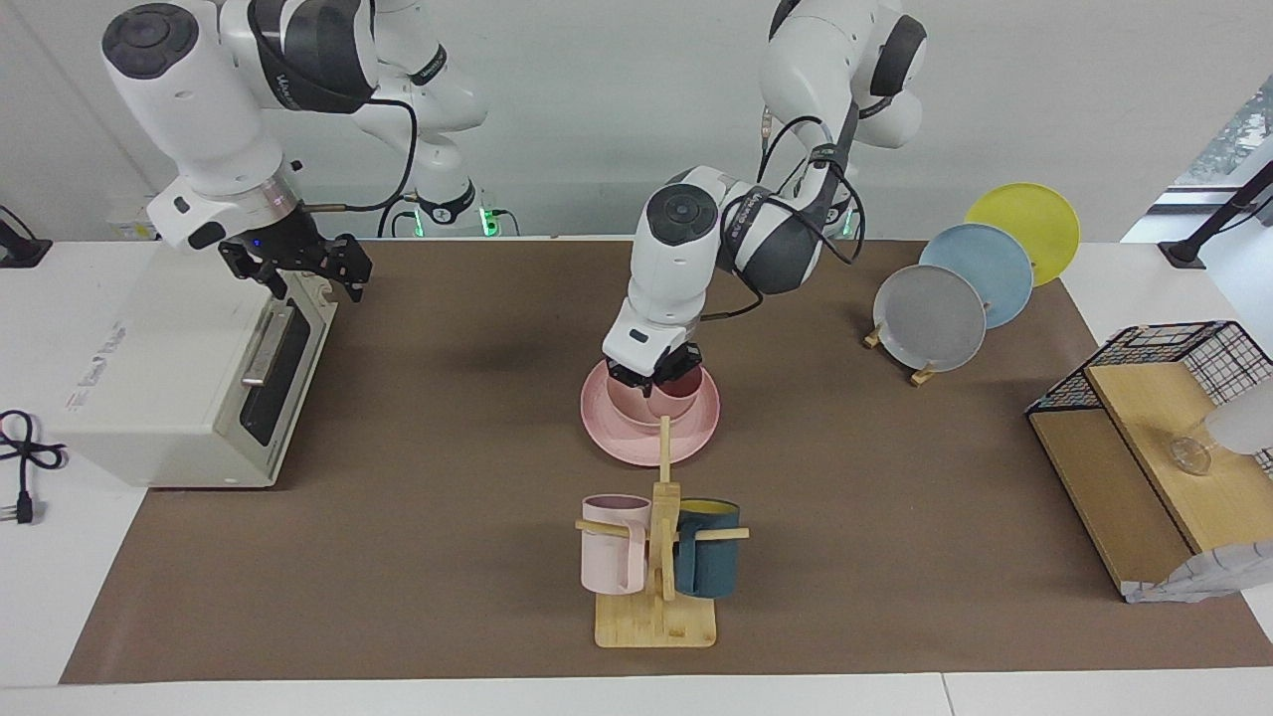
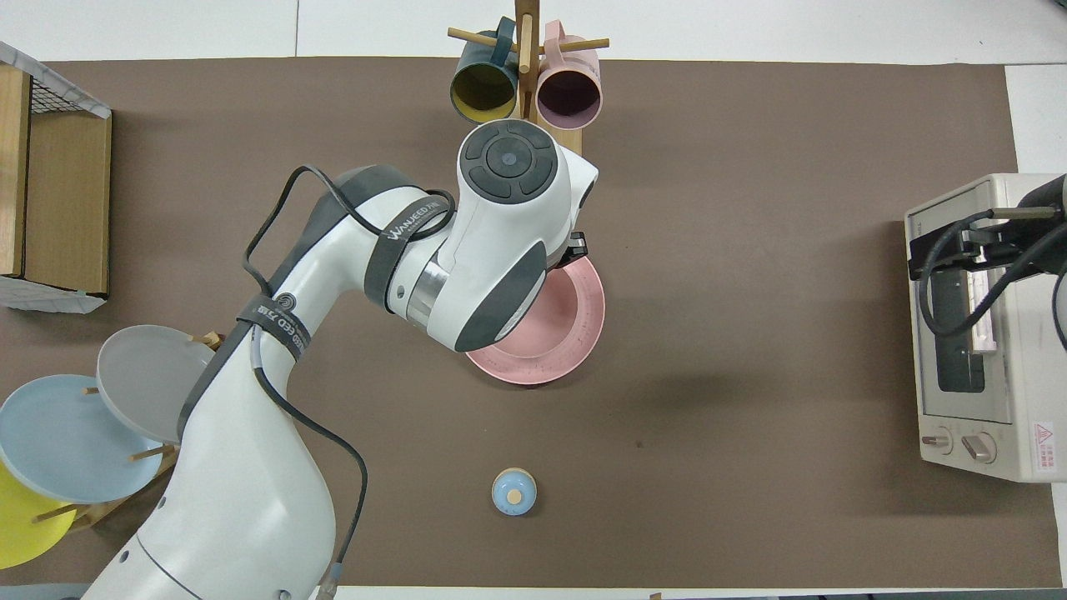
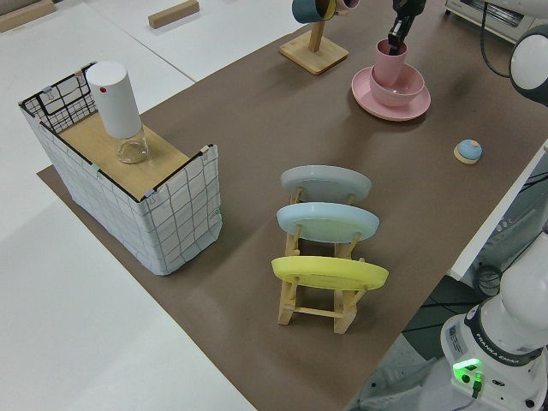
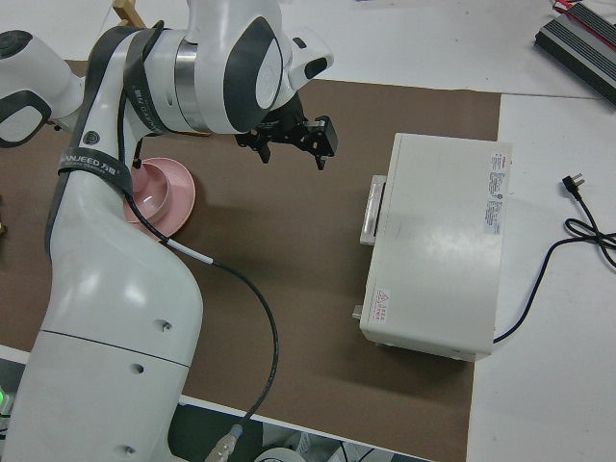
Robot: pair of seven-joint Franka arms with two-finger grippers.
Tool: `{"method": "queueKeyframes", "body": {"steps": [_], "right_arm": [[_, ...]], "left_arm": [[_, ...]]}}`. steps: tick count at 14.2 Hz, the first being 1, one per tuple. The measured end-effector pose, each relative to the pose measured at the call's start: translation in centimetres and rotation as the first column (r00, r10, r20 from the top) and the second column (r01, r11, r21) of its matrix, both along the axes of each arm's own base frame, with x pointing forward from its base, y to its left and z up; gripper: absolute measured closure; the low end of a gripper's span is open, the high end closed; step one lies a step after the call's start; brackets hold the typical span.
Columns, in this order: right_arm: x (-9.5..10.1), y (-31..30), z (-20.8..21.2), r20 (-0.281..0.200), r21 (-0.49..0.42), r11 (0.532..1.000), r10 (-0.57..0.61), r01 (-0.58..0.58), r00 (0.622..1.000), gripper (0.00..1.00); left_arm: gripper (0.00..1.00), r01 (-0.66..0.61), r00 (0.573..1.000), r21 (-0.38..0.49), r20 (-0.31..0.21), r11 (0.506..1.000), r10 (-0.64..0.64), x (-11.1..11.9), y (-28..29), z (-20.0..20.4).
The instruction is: Organize tableware
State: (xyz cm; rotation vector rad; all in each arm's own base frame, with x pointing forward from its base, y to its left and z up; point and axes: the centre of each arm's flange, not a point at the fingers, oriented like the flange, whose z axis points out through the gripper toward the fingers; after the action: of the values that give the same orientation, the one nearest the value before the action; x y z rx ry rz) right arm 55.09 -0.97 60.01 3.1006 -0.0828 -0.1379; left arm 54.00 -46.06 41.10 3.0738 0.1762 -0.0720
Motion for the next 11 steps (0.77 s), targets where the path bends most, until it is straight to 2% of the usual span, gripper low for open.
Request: {"method": "queueKeyframes", "body": {"steps": [5, 11], "right_arm": [[0.0, -0.9, 0.3, 0.006, 0.0, 1.0, -0.016, 0.016, 1.0, 0.0], [-0.1, -2.2, 0.3, 0.006, 0.002, 0.999, -0.041, 0.041, 0.999, 0.0]], "left_arm": [[0.96, 0.007, 1.0, 0.002, -0.001, 1.0, -0.007, -1.6, -0.9, -2.7], [0.96, 0.012, 1.0, 0.004, 0.0, 1.0, -0.012, -2.6, -0.7, -3.0]]}}
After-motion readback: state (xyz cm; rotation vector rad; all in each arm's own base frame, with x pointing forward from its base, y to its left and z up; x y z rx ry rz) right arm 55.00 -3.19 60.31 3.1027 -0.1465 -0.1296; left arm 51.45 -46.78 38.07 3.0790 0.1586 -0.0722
